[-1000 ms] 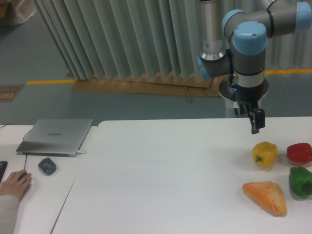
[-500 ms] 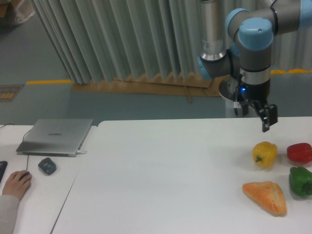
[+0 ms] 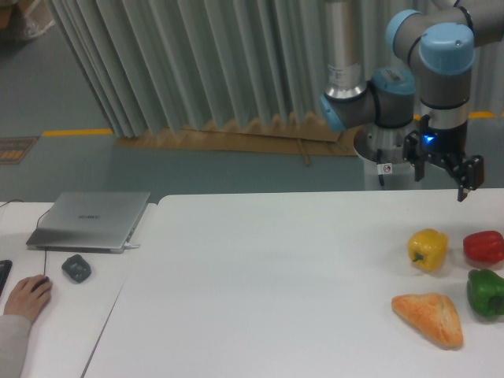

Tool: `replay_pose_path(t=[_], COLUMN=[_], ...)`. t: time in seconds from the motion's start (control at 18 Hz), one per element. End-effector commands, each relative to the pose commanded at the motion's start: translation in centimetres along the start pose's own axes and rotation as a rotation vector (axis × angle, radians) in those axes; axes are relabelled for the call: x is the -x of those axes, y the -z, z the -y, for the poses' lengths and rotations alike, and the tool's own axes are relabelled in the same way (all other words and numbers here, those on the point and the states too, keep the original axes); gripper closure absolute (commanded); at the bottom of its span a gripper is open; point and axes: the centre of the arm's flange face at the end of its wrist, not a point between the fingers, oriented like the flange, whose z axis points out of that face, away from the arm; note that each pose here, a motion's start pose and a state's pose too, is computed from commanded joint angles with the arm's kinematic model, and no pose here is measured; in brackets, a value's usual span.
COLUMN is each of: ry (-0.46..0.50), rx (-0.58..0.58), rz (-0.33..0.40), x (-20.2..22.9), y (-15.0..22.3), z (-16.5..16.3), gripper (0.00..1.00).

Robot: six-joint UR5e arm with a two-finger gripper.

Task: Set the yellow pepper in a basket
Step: 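Move the gripper over the yellow pepper and open its fingers, then lower the open gripper down around the yellow pepper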

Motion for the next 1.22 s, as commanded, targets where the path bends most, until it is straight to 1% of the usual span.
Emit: replay_pose_path(t=[0.11,0.17,0.22,0.33,0.39,0.44,0.72,0.94,1.22], ry=[-0.006,-0.006,-0.008,-0.023,-0.035,-0.050,-0.134,-0.138,-0.142], rx=[-0.028,-0.038,-0.047,-0.030,-0.031,-0.024,0.001,0.033,0.065], rz=[0.040,0.050,0.057,0.059,0.063,0.057,0.031,-0.013,-0.034], x=[-0.2,0.0,0.3,0.3,0.8,0.9,0.4,0.1,0.1], y=[-0.8,-0.2,0.3,-0.3,-0.2,-0.7,-2.7,-5.5,-7.4], z=[0.2,0.4,0.6,0.9,1.5,2.5,5.1,5.4,5.2], gripper=[0.00,0.00,0.00,0.00,0.00,0.00,0.00,0.00,0.00])
